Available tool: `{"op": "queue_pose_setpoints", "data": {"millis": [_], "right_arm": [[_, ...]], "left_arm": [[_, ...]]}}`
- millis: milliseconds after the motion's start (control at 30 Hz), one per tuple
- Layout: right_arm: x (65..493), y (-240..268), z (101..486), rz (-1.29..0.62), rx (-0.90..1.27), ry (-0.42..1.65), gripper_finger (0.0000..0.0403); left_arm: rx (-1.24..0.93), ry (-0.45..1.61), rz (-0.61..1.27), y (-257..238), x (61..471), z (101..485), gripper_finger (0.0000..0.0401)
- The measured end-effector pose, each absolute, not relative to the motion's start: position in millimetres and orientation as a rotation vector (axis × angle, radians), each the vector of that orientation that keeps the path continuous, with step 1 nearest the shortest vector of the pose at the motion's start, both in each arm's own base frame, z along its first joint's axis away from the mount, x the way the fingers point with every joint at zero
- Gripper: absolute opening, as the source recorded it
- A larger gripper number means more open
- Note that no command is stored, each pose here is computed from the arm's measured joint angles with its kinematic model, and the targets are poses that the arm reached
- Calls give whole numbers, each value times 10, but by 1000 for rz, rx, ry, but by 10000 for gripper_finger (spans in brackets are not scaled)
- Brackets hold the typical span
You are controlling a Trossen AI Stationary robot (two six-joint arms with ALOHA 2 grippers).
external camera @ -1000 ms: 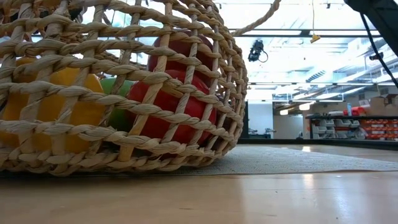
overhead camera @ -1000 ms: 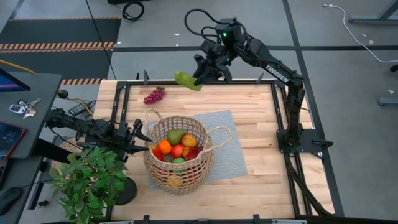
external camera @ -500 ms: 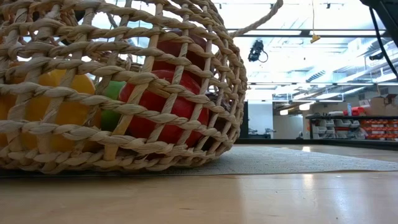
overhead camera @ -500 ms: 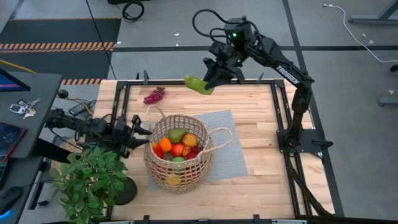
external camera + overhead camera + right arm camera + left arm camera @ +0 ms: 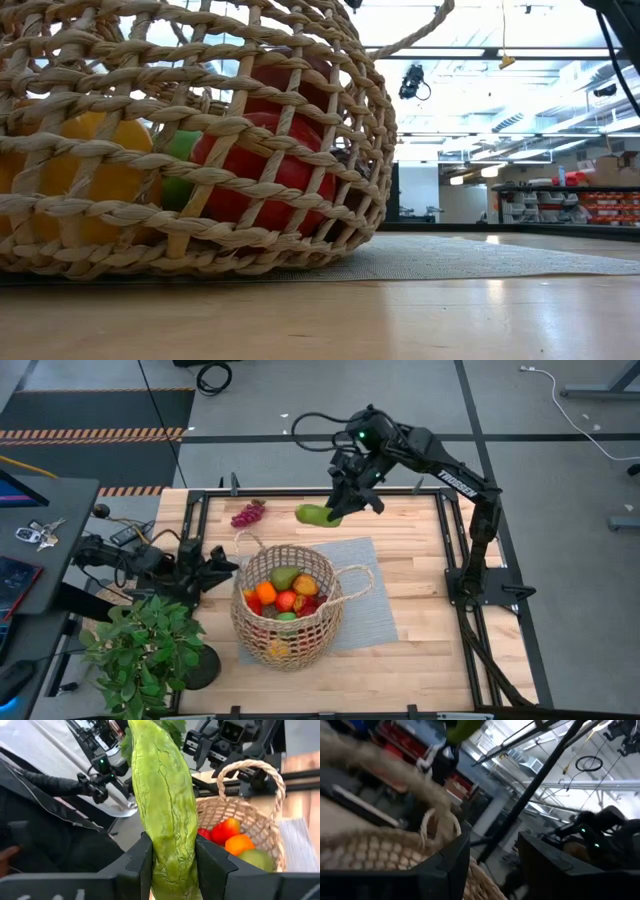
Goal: Build produce basket
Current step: Put the green cucumber into the brown woven basket
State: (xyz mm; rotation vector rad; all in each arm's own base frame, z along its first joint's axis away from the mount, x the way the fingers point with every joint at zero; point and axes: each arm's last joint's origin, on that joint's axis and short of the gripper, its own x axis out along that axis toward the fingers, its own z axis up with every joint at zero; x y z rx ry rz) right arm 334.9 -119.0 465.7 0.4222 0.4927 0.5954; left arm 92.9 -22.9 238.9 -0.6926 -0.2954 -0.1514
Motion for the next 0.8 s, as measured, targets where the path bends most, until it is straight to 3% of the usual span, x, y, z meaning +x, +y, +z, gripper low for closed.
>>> {"op": "queue_pose_setpoints", "data": {"millis": [200,400,600,800], "right_arm": [[3453,-1140,4538,606,407,507,123],[3434,-1182,4562,594,403,490,123],[3412,-1212,4572,585,406,487,123],[3418,-1214,4582,589,395,475,123]], "left_arm": [[-604,-296,-35,-186,884,2558,172],[-594,-90,85,-119,739,2784,172],[-584,-16,168,-36,535,3135,172],[-591,137,295,-32,574,3126,172]]}}
